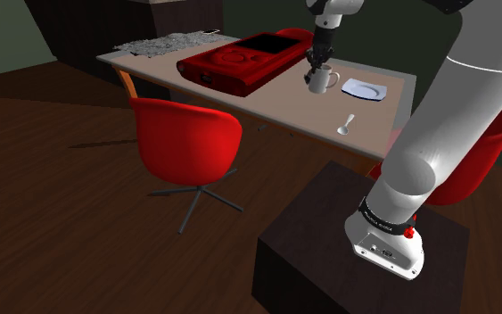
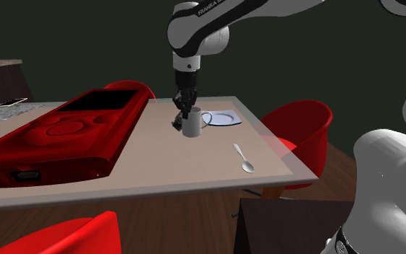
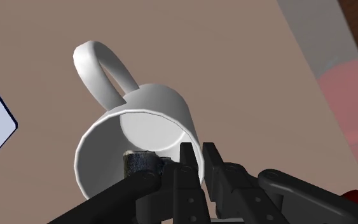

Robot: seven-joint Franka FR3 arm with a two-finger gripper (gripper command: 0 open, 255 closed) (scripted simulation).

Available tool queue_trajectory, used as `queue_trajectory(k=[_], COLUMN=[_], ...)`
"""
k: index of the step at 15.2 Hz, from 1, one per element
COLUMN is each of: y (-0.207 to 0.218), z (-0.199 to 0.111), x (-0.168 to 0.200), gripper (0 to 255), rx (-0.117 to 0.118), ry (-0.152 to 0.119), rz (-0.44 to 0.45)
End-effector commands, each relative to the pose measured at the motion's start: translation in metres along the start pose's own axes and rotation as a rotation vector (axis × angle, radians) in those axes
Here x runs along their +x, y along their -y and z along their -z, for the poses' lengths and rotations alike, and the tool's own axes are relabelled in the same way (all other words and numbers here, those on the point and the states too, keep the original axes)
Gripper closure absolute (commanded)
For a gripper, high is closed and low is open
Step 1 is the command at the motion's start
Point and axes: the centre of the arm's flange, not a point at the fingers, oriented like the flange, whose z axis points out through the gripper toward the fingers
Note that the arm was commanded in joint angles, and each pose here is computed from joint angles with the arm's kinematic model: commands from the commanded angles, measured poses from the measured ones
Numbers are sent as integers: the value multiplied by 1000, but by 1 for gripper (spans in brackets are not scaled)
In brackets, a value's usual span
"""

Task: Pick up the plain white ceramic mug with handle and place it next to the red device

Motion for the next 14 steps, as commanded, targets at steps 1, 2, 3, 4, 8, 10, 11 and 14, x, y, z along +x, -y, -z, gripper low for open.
queue_trajectory(k=[1, 2, 3, 4, 8, 10, 11, 14], y=[0, 0, 0, 0, 0, 0, 0, 0], z=[11, 16, 22, 27, 48, 59, 64, 80], x=[1, 1, 2, 2, 3, 4, 4, 5], gripper=[255, 255, 255, 255, 255, 255, 255, 255], rx=[0, 0, 0, 0, 0, 0, 0, 0], ry=[0, 0, 0, 0, 0, 0, 0, 0], rz=[0, 0, 0, 0, 0, 0, 0, 0])
